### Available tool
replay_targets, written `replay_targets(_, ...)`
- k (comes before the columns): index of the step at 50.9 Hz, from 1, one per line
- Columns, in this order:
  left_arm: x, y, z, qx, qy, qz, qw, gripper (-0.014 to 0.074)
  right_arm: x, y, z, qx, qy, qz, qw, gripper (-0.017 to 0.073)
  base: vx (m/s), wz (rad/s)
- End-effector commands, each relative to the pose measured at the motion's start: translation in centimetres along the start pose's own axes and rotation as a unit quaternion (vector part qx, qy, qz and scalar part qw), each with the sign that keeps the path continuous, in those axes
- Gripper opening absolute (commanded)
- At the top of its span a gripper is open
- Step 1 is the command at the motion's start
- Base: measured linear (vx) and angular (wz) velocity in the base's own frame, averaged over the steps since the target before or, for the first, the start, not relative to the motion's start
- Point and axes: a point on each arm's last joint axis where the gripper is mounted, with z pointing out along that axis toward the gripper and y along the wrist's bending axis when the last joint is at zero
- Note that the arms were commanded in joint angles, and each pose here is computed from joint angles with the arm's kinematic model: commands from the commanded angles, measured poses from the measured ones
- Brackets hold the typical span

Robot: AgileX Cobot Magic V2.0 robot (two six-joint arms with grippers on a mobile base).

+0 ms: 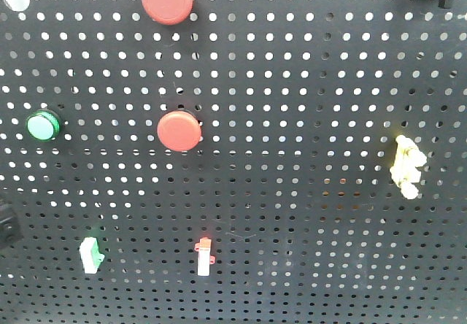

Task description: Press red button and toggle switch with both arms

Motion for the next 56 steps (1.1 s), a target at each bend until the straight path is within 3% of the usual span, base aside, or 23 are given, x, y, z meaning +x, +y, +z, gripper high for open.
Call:
replay_targets(1,-1.3,0.5,-0.2,-0.026,-0.037,-0.019,0.999,0.0001,-2.4,0.8,1.6,-0.047,-0.038,-0.010,0.998,0.0000,0.00,0.00)
replay_targets(10,-1.3,0.5,-0.2,-0.026,-0.037,-0.019,0.999,0.0001,-4.4,2.7,4.4,-0.134,-0.053,-0.015,0.989,0.0000,0.00,0.00)
replay_targets(20,-1.3,0.5,-0.2,-0.026,-0.037,-0.018,0.999,0.0001,-6.8,3.8,7.3,-0.174,-0.072,-0.020,0.982,0.0000,0.00,0.00)
replay_targets(34,-1.3,0.5,-0.2,-0.026,-0.037,-0.018,0.999,0.0001,-7.7,4.1,10.6,-0.177,-0.066,-0.027,0.982,0.0000,0.00,0.00)
replay_targets(56,-1.3,0.5,-0.2,-0.026,-0.037,-0.018,0.999,0.0001,-8.0,3.0,11.1,-0.115,-0.088,-0.034,0.989,0.0000,0.00,0.00)
